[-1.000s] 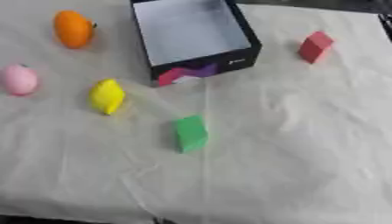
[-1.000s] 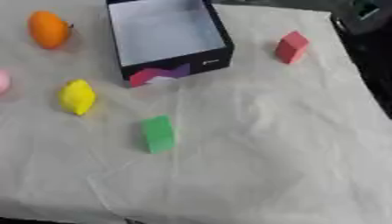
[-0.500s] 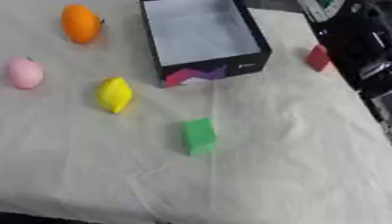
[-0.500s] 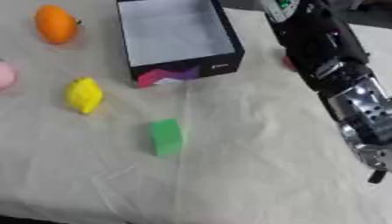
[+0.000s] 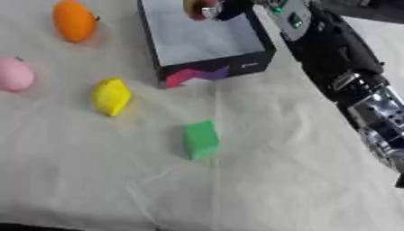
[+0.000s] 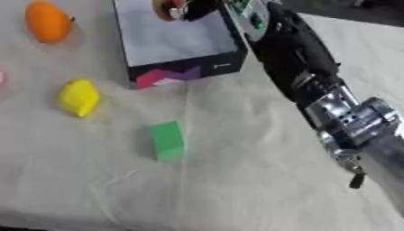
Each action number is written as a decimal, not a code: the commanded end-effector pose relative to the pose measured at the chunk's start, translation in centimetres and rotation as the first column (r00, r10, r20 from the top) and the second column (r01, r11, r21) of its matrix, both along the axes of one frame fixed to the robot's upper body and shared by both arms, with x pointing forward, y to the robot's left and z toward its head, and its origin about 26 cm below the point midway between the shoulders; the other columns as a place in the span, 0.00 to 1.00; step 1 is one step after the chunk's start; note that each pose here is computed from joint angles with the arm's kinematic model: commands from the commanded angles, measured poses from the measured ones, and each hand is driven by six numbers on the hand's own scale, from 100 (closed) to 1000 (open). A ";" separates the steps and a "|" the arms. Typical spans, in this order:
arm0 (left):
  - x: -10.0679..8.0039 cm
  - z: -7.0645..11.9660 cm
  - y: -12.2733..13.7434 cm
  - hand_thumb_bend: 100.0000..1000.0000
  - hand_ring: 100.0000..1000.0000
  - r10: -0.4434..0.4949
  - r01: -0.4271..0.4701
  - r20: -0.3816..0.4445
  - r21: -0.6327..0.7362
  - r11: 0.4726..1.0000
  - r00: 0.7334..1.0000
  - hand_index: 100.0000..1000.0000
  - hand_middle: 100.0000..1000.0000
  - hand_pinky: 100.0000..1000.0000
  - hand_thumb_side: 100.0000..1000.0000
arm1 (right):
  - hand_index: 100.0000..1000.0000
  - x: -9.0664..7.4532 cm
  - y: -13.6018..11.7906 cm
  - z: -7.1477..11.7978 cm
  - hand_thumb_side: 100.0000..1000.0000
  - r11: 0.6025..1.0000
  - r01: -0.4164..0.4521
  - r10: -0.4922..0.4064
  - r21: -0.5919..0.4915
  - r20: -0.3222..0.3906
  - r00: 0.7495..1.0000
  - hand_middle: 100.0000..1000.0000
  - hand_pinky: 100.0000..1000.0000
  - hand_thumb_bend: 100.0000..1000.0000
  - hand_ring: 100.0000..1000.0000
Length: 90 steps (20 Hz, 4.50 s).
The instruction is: Pick up objects on the table and place them in the box.
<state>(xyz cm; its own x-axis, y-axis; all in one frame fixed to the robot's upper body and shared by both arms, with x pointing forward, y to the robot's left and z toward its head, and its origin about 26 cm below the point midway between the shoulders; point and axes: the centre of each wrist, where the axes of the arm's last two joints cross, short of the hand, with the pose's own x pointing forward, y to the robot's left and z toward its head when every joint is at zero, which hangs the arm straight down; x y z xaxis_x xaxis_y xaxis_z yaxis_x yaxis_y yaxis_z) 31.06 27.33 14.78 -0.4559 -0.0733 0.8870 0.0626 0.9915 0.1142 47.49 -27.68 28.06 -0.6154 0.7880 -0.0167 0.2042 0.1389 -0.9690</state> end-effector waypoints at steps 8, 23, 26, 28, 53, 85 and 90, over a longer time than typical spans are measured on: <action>-0.3 0.0 0.8 0.00 0.71 0.028 -0.028 0.001 0.016 0.999 1.000 0.69 0.55 0.83 0.82 | 0.81 -0.7 -1.3 2.0 0.26 0.997 -0.006 0.011 -0.072 0.062 0.998 0.58 0.78 0.24 0.78; -1.2 -1.4 2.9 0.00 0.71 0.132 -0.131 -0.034 0.035 0.991 0.991 0.69 0.55 0.83 0.82 | 0.84 -9.6 -14.3 6.2 0.28 0.996 0.088 -0.089 -0.024 -0.018 0.996 0.70 0.83 0.20 0.84; -1.3 -1.4 3.0 0.00 0.71 0.141 -0.140 -0.034 0.032 0.990 0.989 0.68 0.55 0.83 0.82 | 0.85 -11.3 -16.2 5.3 0.32 0.991 0.117 -0.120 -0.060 -0.055 0.991 0.72 0.84 0.21 0.84; -1.3 -1.3 3.0 0.00 0.71 0.142 -0.141 -0.029 0.032 0.989 0.989 0.68 0.55 0.83 0.82 | 0.86 -12.4 -17.2 4.6 0.33 0.988 0.129 -0.135 -0.089 -0.075 0.988 0.73 0.84 0.22 0.85; -1.2 -0.3 2.5 0.00 0.71 0.128 -0.128 0.011 0.032 0.991 0.992 0.68 0.55 0.84 0.82 | 0.88 -14.9 -22.8 2.1 0.30 0.979 -0.058 0.038 -0.196 -0.106 0.994 0.76 0.84 0.35 0.85; -0.9 0.7 1.9 0.00 0.71 0.111 -0.113 0.047 0.031 0.993 0.993 0.68 0.55 0.85 0.83 | 0.89 -12.7 -25.8 0.2 0.37 0.971 0.068 -0.077 -0.231 -0.028 0.997 0.78 0.84 0.37 0.85; -0.9 0.6 1.8 0.00 0.71 0.111 -0.113 0.046 0.032 0.993 0.993 0.68 0.55 0.85 0.84 | 0.89 -12.5 -25.8 0.1 0.33 0.973 0.071 -0.077 -0.219 -0.021 0.997 0.79 0.84 0.30 0.85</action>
